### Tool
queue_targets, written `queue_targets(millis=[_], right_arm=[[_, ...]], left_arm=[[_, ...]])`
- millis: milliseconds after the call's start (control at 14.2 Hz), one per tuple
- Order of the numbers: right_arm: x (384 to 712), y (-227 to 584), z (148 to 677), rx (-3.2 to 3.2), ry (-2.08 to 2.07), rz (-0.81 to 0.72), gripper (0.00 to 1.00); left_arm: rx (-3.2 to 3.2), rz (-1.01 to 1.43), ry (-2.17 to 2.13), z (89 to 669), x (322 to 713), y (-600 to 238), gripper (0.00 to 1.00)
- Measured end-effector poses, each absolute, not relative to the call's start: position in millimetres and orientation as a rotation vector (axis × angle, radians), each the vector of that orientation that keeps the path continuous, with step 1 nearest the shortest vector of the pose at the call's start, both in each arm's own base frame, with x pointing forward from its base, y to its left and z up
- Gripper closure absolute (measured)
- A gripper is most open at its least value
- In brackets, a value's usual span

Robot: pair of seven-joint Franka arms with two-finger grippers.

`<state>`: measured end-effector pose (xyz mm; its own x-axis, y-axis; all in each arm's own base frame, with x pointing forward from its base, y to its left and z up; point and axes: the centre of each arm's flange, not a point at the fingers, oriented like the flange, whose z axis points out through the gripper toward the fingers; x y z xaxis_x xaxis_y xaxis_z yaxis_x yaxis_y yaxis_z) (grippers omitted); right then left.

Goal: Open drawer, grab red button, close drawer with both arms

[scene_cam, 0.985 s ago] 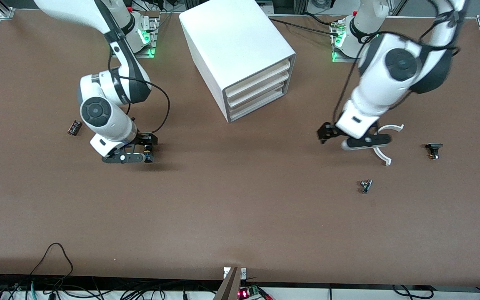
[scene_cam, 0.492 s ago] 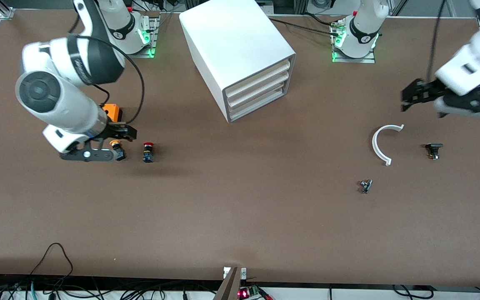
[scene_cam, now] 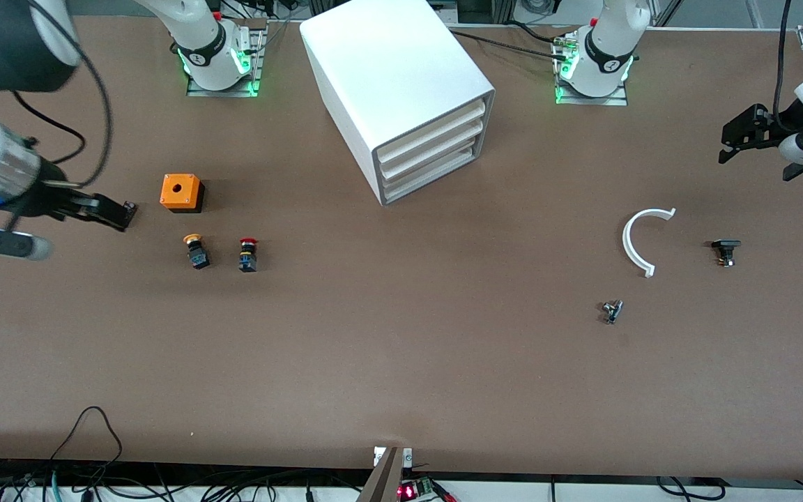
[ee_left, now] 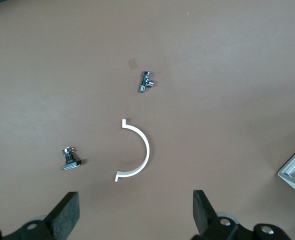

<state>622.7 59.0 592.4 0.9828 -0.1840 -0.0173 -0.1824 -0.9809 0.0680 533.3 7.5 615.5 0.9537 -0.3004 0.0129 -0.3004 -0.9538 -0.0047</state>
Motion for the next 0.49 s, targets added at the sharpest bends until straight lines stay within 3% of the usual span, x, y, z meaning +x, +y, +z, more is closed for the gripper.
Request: queue_targets(millis=[492], right_arm=[[599, -35, 609, 3.082, -0.226, -0.131, 0.00]], left_arm=[[-3.143, 0.006, 0.369, 610, 537, 43, 0.00]])
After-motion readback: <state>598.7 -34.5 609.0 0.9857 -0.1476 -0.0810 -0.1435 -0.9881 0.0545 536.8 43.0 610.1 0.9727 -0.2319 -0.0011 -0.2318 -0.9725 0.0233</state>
